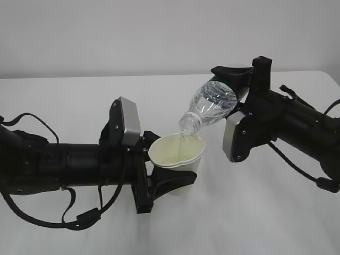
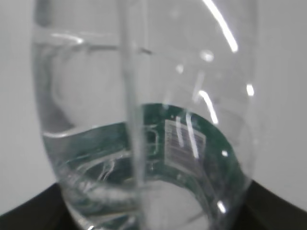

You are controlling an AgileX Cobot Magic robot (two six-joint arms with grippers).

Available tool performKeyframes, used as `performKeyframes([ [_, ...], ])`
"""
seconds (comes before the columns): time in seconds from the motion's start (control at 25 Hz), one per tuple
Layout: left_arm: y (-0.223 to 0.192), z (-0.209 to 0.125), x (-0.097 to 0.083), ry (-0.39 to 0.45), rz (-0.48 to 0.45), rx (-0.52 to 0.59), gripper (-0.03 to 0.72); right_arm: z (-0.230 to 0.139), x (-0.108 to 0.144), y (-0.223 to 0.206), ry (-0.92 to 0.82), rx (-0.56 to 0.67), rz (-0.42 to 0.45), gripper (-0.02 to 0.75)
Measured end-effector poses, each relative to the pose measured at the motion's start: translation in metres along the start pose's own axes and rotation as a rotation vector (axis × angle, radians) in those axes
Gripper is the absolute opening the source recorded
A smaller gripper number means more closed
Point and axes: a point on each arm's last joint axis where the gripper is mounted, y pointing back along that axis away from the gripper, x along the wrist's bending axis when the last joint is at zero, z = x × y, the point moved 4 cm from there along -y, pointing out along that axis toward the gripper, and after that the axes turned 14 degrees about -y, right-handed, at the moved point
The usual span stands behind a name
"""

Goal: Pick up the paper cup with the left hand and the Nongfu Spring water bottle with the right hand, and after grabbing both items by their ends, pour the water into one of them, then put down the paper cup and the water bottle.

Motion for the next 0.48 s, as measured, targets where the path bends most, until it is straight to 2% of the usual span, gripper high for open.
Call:
performKeyframes([
  [0.48,0.0000,-0.0002,0.0003,0.001,0.002,0.001,0.445,0.0000,0.0000,0.0000,0.002,0.000,0.000,0.468],
])
